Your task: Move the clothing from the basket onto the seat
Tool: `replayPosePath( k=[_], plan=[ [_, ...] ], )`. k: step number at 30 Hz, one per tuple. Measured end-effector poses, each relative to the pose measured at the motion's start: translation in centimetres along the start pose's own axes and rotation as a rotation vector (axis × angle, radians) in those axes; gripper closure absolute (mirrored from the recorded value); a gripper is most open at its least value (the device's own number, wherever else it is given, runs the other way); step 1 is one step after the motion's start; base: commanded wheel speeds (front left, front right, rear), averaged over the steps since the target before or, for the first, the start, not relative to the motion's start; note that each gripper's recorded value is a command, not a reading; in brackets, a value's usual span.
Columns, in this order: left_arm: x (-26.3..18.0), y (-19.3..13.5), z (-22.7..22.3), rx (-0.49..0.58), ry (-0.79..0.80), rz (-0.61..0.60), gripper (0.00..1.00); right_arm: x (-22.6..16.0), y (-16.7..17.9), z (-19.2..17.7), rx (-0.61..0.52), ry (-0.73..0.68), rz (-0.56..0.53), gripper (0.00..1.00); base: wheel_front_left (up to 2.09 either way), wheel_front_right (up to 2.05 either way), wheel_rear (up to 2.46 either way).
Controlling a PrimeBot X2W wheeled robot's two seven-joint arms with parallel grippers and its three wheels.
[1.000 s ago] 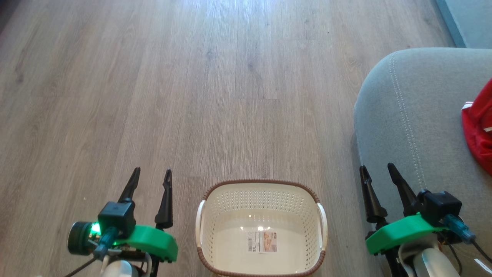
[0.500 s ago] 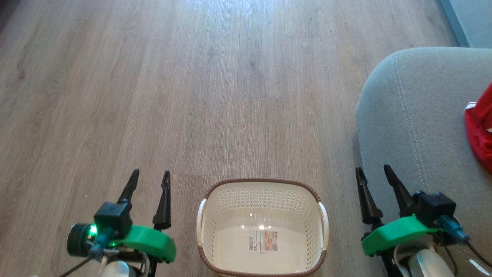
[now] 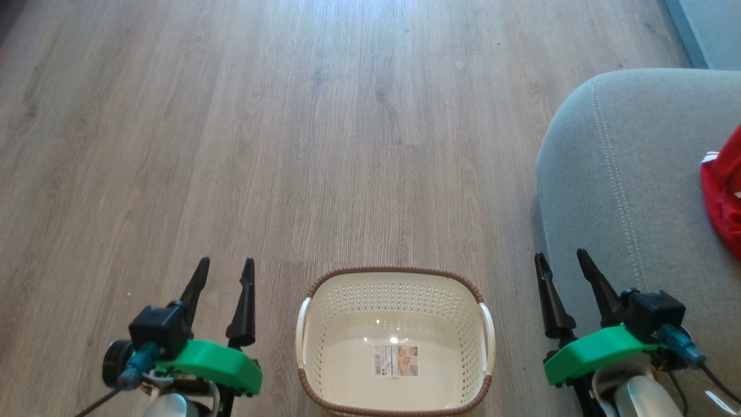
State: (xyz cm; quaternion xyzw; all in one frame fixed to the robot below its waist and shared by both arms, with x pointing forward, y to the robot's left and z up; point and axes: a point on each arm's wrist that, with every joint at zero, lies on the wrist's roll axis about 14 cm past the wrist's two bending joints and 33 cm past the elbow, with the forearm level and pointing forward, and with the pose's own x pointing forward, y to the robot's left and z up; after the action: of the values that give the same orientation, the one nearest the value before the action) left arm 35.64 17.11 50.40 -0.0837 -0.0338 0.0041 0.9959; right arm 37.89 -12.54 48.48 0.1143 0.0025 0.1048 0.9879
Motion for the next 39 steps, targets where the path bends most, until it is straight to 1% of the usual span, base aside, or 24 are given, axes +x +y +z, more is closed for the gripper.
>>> replayPosePath(
  k=[26, 27, 29, 35, 39],
  plan=[
    [0.2, 0.3, 0.0, -0.032, -0.001, -0.003, 0.00, 0.0, -0.3, -0.2, -0.003, 0.005, -0.010, 0.00, 0.00, 0.00, 0.00],
    [0.2, 0.3, -0.1, -0.036, 0.002, -0.001, 1.00, 0.0, -0.3, -0.2, -0.003, 0.005, -0.009, 1.00, 0.00, 0.00, 0.00],
    [0.0, 0.5, -0.7, -0.035, 0.023, 0.005, 1.00, -0.2, -0.3, -0.8, -0.001, 0.024, -0.012, 1.00, 0.00, 0.00, 0.00],
    [-2.4, 1.4, -5.1, -0.040, 0.166, 0.042, 1.00, -2.5, -1.3, -4.9, 0.020, 0.156, -0.053, 1.00, 0.00, 0.00, 0.00],
    [-2.5, 1.6, -5.4, -0.084, 0.184, 0.056, 1.00, -2.8, -1.6, -5.0, 0.062, 0.162, -0.072, 1.00, 0.00, 0.00, 0.00]
  ],
)
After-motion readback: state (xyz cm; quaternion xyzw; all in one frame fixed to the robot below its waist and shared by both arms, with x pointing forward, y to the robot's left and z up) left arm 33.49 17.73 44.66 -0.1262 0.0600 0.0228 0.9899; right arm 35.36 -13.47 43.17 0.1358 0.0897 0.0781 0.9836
